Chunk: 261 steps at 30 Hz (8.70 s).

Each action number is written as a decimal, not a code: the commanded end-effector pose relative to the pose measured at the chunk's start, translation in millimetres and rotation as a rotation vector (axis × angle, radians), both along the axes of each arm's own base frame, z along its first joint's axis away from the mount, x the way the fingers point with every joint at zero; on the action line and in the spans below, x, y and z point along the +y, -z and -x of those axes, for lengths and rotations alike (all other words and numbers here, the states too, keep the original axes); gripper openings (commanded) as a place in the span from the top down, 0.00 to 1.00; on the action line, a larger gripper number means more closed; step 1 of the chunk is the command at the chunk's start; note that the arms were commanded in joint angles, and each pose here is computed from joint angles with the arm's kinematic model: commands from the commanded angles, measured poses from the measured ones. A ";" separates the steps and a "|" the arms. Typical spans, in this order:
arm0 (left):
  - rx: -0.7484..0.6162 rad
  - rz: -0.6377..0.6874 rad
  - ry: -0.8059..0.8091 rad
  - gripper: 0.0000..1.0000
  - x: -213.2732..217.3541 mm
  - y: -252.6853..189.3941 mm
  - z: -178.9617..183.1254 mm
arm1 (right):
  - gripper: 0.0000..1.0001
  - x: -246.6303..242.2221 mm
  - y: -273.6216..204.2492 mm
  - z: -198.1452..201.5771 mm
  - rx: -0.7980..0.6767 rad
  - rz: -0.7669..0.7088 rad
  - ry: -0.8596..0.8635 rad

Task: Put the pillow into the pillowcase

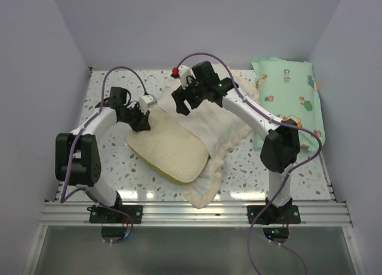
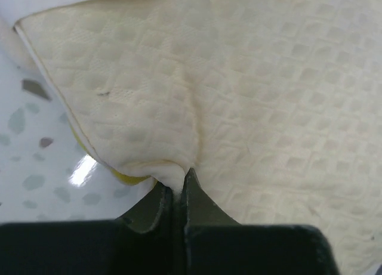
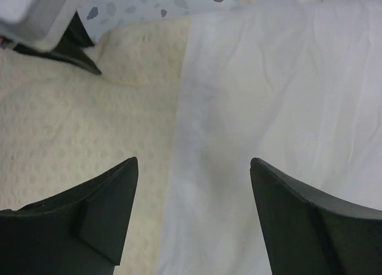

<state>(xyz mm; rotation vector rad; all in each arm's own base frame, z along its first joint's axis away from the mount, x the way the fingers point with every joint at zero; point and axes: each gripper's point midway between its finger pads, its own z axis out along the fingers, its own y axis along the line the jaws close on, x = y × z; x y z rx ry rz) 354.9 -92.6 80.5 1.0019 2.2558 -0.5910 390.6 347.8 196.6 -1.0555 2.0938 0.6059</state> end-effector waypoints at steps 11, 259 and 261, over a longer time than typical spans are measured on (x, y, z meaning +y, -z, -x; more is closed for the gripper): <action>-0.006 0.273 0.119 1.00 -72.8 -33.9 49.1 | 0.28 41.6 31.2 -24.3 -0.302 0.227 0.022; -0.642 -0.136 0.807 0.33 -135.6 8.8 2.6 | 1.00 -15.7 261.4 -5.3 0.296 0.379 0.287; -0.670 -0.170 0.796 0.34 -133.1 17.3 -4.5 | 1.00 -15.0 262.7 -3.2 0.303 0.381 0.281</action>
